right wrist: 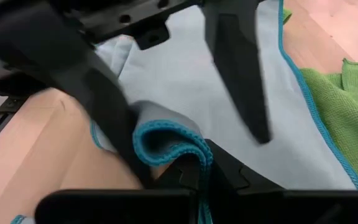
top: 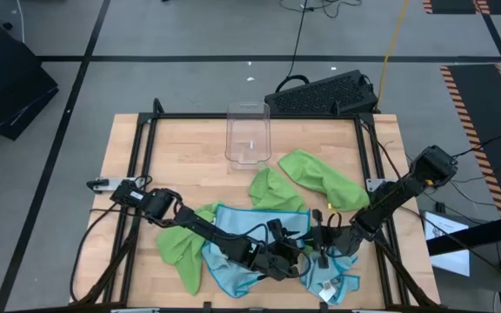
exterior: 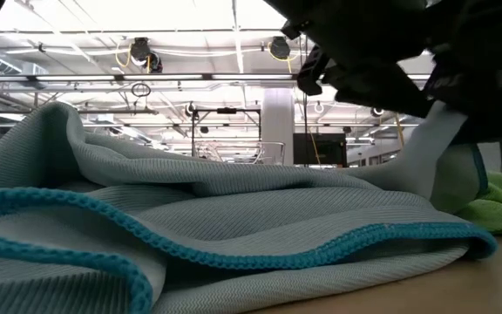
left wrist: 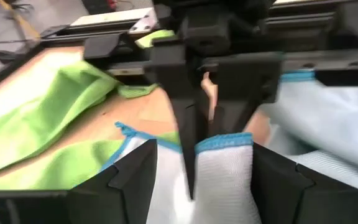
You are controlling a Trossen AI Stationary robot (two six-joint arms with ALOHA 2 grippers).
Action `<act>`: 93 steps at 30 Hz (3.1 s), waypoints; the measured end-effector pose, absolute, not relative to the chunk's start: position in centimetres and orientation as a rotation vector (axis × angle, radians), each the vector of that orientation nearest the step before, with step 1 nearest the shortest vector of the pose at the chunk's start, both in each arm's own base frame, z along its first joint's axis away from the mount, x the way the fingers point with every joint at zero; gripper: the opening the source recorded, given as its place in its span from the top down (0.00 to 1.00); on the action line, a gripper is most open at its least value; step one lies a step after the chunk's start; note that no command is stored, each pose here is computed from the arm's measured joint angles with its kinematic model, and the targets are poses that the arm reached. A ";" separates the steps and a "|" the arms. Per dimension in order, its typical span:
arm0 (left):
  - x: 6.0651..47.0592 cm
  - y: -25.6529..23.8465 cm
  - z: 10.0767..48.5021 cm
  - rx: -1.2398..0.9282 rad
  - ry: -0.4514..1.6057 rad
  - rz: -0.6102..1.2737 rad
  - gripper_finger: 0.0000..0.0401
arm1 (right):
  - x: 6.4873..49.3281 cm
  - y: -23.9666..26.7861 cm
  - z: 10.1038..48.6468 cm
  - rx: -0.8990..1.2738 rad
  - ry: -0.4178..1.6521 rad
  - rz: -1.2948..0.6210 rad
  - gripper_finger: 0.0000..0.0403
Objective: Fold microfiber towels
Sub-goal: Fold the top left blue towel
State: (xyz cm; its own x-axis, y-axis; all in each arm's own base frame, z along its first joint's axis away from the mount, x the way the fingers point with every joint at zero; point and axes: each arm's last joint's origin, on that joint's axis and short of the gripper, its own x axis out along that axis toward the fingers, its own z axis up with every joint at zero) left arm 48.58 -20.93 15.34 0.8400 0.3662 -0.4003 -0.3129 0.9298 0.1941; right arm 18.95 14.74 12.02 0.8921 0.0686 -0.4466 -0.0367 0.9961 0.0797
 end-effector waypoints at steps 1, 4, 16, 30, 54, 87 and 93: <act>48.6 -20.9 15.3 0.140 0.449 0.362 0.44 | 18.9 14.7 12.0 0.073 0.467 0.054 0.98; 48.5 -21.0 15.3 0.182 0.451 0.362 0.50 | 18.9 14.7 12.0 0.078 0.467 0.052 0.98; 47.6 -23.5 15.8 0.231 0.406 0.342 0.97 | 18.8 15.0 12.0 0.004 0.475 0.106 0.98; 46.6 -25.4 17.8 0.205 0.323 0.329 0.99 | 17.7 15.6 11.5 -0.196 0.494 0.122 0.62; 46.0 -26.7 17.8 0.239 0.345 0.203 0.99 | 16.5 14.6 10.2 -0.613 0.607 0.066 0.58; 45.9 -26.8 17.8 0.247 0.347 0.206 0.99 | 16.2 13.0 9.4 -0.620 0.712 -0.072 0.90; 45.4 -27.2 18.5 0.281 0.342 0.232 0.99 | 16.2 13.0 9.4 -0.589 0.712 -0.079 0.98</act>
